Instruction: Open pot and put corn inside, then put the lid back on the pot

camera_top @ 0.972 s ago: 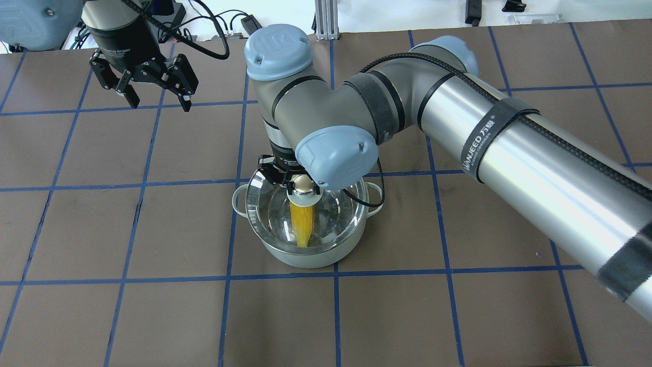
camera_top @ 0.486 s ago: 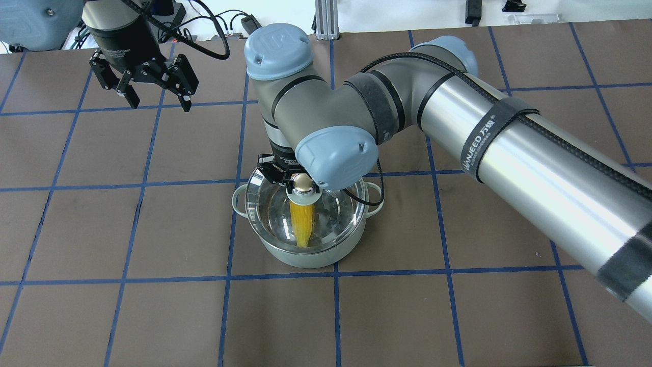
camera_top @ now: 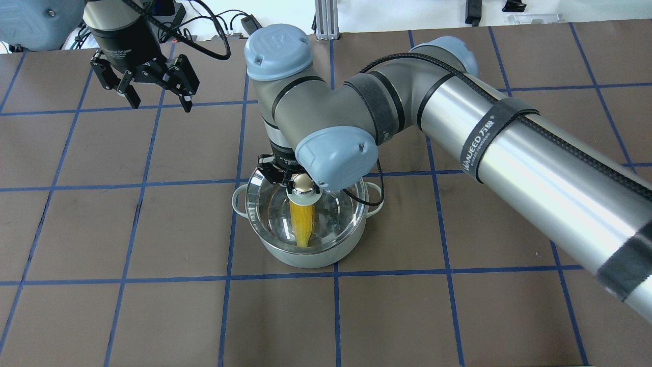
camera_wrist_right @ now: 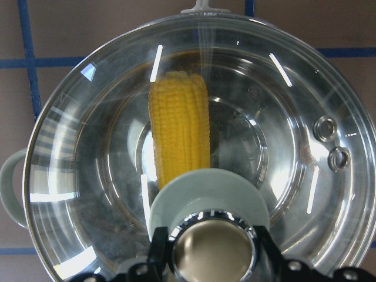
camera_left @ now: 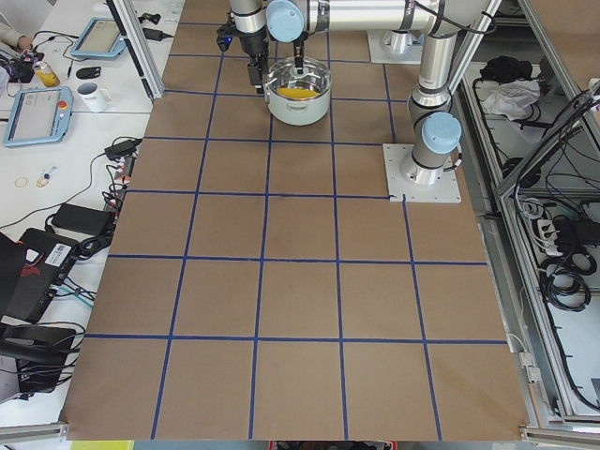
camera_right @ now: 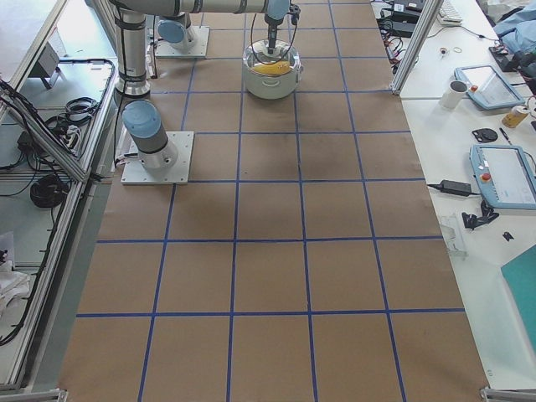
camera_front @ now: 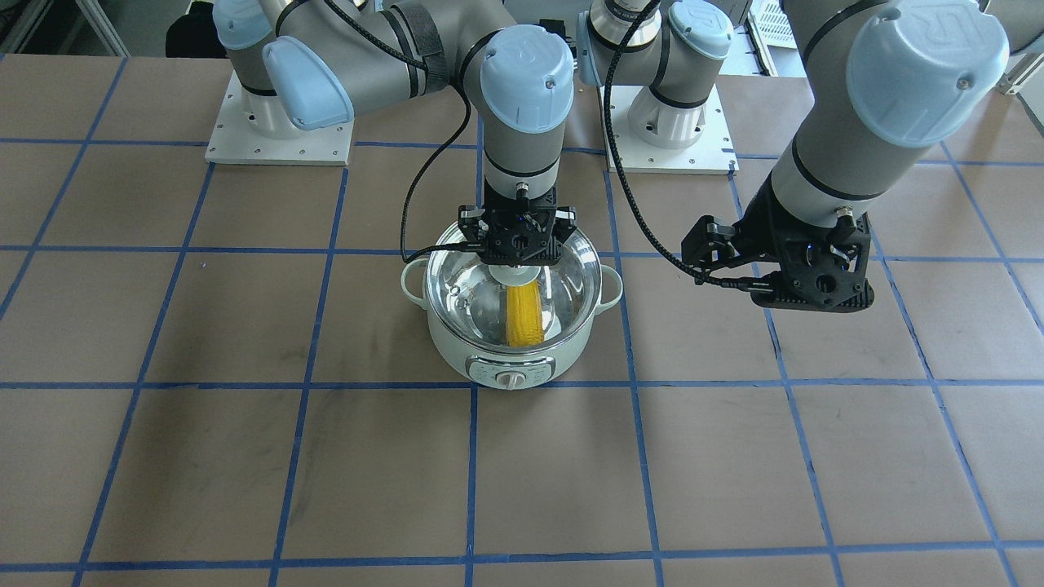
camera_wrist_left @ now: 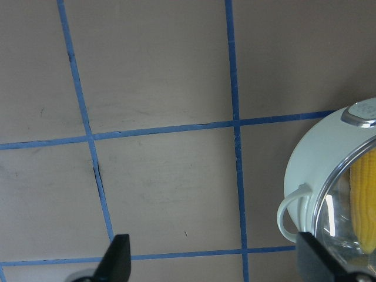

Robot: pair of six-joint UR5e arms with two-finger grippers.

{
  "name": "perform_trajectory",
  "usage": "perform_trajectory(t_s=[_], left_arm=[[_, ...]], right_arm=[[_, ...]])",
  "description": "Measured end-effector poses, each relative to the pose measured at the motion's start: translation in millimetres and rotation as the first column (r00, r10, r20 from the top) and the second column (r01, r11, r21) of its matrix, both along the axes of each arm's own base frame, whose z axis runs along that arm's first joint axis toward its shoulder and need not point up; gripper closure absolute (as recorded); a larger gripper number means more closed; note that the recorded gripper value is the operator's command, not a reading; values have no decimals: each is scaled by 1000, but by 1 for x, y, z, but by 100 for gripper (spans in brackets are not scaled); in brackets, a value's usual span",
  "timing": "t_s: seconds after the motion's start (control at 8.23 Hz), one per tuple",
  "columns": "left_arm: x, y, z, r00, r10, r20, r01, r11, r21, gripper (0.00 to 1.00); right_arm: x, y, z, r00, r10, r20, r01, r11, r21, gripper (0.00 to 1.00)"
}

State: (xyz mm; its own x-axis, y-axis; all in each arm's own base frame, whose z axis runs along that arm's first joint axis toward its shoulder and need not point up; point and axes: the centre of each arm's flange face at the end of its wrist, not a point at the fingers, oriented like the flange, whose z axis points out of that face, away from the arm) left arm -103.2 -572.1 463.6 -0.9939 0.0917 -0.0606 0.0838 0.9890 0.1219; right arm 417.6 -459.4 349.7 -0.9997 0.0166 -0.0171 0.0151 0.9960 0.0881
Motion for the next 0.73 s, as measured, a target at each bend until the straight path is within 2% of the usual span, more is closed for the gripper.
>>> perform_trajectory(t_s=[0.12, 0.49, 0.73], left_arm=[[0, 0, 0, 1000, 0, -1, 0, 1000, 0, 0], [-1, 0, 0, 1000, 0, -1, 0, 1000, -1, 0], [-2, 1, 8, 1000, -2, -2, 2, 1000, -19, 0]], right_arm=[[0, 0, 0, 1000, 1, -1, -1, 1000, 0, 51], [0, 0, -1, 1000, 4, -3, -4, 1000, 0, 49], [-1, 0, -1, 1000, 3, -8, -3, 1000, -4, 42]])
